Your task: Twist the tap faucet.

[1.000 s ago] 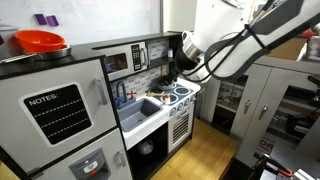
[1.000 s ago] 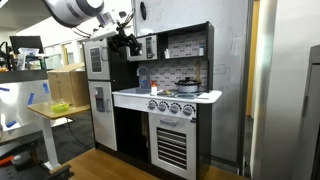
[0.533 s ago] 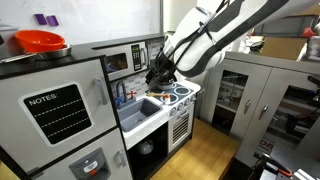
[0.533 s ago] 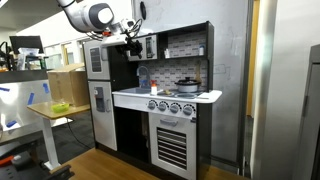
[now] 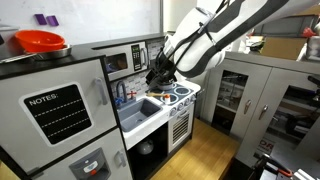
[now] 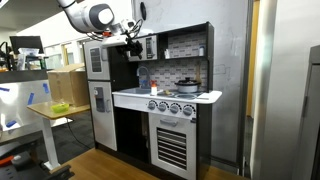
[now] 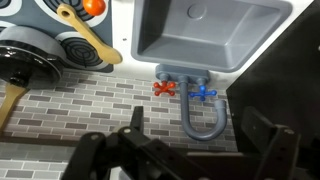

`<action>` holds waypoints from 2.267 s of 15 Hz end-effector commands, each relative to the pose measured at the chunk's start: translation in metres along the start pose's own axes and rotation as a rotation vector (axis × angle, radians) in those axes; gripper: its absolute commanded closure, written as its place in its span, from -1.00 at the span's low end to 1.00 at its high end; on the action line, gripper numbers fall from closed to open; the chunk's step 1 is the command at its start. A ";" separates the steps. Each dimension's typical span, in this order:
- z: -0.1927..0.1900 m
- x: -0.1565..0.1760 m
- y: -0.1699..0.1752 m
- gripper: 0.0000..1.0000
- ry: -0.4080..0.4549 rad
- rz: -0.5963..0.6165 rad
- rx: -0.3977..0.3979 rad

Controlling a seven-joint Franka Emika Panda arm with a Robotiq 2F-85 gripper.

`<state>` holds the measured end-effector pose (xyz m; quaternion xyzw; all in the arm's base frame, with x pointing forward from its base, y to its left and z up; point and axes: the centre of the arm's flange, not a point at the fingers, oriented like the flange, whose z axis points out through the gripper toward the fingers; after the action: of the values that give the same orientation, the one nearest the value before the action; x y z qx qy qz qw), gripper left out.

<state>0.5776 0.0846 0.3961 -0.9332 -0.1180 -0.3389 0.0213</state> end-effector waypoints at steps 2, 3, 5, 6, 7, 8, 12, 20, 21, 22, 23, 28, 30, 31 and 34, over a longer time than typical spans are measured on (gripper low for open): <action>0.041 -0.020 0.005 -1.00 0.034 -0.017 -0.002; 0.051 -0.027 0.006 -1.00 0.044 -0.019 -0.009; 0.071 -0.041 0.010 -1.00 0.079 -0.023 -0.012; 0.078 -0.046 0.011 -1.00 0.097 -0.028 -0.012; 0.084 -0.051 0.012 -0.96 0.118 -0.027 -0.013; 0.090 -0.054 0.014 -0.46 0.148 -0.030 -0.005; 0.118 -0.050 0.017 -0.05 0.239 -0.059 0.037; 0.162 -0.001 0.037 0.99 0.331 0.014 0.149; 0.169 0.001 0.038 1.00 0.341 0.025 0.166; 0.175 0.004 0.039 1.00 0.349 0.035 0.177; 0.180 0.006 0.041 1.00 0.355 0.048 0.188; 0.200 0.020 0.036 1.00 0.314 0.124 0.254; 0.204 0.024 0.027 1.00 0.260 0.164 0.276; 0.203 0.025 0.024 1.00 0.234 0.175 0.284; 0.202 0.018 0.019 0.98 0.234 0.169 0.275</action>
<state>0.7226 0.0939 0.2527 -0.8825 -0.0808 -0.4224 0.1905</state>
